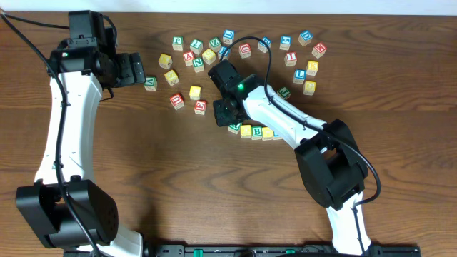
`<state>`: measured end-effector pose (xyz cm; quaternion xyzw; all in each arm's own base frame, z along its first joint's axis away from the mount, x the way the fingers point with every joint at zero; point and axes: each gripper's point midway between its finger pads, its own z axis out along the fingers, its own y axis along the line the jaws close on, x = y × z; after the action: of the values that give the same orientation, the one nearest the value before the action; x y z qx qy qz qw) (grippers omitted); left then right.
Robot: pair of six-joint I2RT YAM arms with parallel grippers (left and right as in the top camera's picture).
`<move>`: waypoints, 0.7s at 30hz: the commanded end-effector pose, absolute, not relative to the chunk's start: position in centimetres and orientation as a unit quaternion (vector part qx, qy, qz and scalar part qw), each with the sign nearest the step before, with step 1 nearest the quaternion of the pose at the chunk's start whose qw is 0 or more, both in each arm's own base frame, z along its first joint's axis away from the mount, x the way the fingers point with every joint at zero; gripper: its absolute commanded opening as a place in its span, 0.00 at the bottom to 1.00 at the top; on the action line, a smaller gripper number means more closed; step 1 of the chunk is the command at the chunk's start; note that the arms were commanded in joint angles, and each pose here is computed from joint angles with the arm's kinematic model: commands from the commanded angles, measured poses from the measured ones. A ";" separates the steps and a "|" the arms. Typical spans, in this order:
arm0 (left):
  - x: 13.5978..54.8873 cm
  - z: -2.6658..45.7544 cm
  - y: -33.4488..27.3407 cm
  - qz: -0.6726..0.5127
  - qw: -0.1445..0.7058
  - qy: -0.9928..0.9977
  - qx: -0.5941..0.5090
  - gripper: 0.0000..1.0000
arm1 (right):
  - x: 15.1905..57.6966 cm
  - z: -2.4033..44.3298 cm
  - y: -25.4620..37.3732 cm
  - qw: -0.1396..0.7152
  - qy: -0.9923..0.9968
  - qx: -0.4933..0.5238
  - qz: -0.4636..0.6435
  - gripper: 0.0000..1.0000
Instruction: Spell out ROBOT
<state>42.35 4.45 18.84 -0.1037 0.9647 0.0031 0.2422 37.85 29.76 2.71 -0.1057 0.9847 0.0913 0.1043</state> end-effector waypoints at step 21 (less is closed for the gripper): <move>42.5 19.5 4.8 0.011 0.250 0.963 -0.099 0.98 | 39.2 5.7 26.5 0.121 0.987 -0.077 0.077 0.06</move>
<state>42.35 4.45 18.84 -0.1037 0.9647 0.0031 0.2422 37.26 28.20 3.75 -0.1123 0.9861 0.0845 0.0890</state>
